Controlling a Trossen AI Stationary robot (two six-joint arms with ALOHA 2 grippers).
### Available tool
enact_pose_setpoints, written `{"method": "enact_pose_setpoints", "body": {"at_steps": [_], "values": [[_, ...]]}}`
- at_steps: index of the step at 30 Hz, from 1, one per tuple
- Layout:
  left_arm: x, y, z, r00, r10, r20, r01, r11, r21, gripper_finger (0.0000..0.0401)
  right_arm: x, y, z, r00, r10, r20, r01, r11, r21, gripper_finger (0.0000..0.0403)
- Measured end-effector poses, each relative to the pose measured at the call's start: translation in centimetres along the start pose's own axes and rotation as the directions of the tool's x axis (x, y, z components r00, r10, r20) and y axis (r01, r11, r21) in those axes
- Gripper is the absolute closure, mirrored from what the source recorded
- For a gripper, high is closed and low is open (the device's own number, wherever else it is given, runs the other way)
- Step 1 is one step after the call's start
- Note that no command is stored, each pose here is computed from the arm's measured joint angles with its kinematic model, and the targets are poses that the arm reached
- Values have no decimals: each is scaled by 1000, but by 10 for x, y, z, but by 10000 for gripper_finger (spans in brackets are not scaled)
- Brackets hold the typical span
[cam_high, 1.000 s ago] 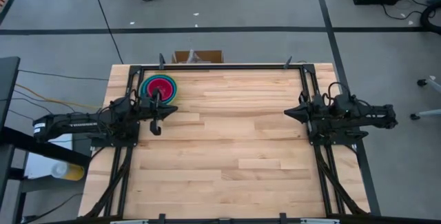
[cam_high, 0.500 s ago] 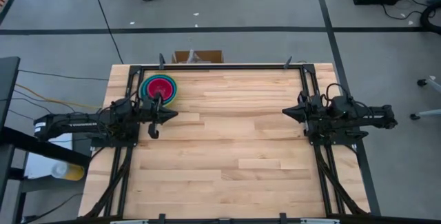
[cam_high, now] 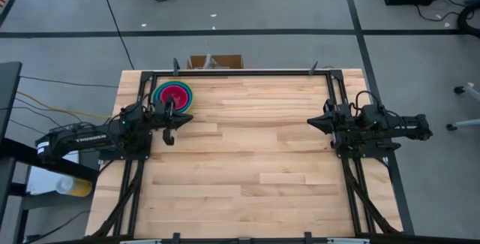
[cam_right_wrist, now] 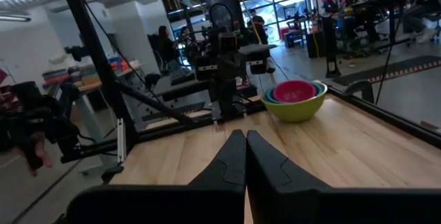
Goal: Nest bowls inside each other
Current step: Return to Home Position
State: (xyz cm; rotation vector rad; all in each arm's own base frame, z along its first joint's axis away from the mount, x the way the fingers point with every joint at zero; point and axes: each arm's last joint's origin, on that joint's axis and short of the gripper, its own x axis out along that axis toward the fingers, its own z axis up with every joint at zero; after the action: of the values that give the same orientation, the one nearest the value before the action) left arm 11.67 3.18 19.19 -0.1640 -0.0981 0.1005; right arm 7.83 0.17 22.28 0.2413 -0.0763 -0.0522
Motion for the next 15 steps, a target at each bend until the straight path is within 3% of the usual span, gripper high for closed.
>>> {"method": "enact_pose_setpoints", "body": {"at_steps": [6,15], "values": [[-3,2,-12,1000,-3,21,2,1000,23,393,1,0,-1,1000,-2,-5,2,1000,-20,396],[-3,1,-6,996,-12,84,6,997,76,393,1,-1,-2,1000,-11,-13,10,999,-35,396]]}}
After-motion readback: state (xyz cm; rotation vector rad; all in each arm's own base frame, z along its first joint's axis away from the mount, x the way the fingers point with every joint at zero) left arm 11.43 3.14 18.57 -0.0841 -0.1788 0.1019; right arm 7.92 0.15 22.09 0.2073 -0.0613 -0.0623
